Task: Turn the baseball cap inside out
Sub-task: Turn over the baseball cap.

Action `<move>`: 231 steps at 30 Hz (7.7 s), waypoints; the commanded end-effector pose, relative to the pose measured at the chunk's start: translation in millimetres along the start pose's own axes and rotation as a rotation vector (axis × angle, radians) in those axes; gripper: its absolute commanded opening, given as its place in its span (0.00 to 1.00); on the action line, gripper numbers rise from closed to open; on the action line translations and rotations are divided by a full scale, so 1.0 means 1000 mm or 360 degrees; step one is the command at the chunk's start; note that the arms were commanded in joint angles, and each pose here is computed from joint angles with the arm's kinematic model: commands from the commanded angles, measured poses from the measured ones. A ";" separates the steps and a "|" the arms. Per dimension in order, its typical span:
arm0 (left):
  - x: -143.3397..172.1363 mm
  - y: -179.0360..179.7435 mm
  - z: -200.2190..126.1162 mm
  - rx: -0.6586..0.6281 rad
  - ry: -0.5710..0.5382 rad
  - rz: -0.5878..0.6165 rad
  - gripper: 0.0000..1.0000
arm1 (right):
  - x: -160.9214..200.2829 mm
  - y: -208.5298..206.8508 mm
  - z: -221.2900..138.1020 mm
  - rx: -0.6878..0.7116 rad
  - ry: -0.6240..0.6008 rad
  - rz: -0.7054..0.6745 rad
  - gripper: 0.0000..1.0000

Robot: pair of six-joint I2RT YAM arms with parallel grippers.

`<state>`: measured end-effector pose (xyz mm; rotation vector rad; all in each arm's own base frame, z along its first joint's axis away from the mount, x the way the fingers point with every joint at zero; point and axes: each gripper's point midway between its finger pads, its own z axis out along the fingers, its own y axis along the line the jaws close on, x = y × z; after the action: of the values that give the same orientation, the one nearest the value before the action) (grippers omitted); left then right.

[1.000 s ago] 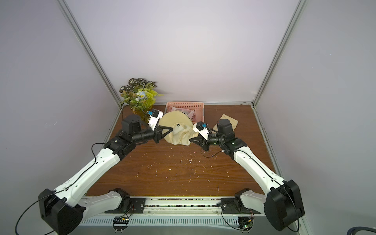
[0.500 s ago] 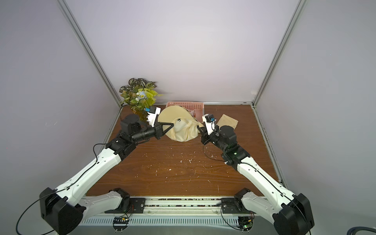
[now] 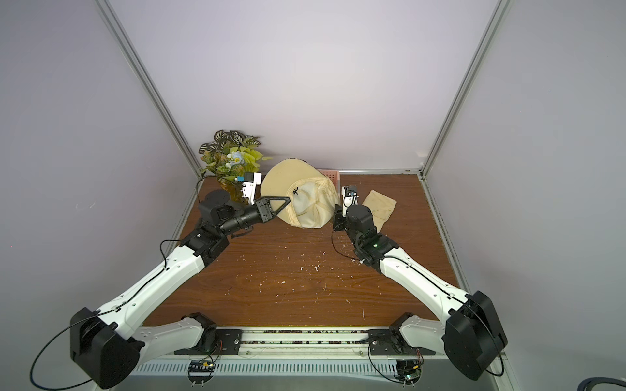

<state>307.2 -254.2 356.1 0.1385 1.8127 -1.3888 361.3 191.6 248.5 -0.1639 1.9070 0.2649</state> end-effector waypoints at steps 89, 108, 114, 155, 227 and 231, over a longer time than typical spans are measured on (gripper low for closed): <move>-0.002 0.047 0.009 -0.0508 -0.0095 0.0548 0.00 | -0.041 -0.020 -0.032 0.0108 0.0062 -0.0174 0.15; -0.021 0.066 -0.024 -0.0750 -0.0604 -0.0978 0.00 | -0.050 0.095 -0.097 -0.0720 -0.0405 -0.0662 0.64; -0.027 0.053 -0.021 -0.0717 -0.0685 -0.1138 0.00 | -0.053 0.118 -0.097 -0.0576 -0.0552 -0.0748 0.66; -0.007 0.043 -0.019 -0.0668 -0.0717 -0.1368 0.00 | -0.081 0.096 -0.067 0.0325 -0.0744 -0.0849 0.53; -0.034 0.000 0.041 -0.0407 0.0012 0.0655 0.00 | -0.068 0.091 -0.030 -0.0548 -0.0310 -0.0576 0.47; -0.031 -0.013 0.040 -0.0315 0.0030 0.0636 0.00 | -0.060 0.072 0.001 -0.0214 -0.0240 -0.0600 0.53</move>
<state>351.4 -278.4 362.2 0.3546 1.8796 -0.8528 338.8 276.9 298.2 -0.7551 1.6666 0.3108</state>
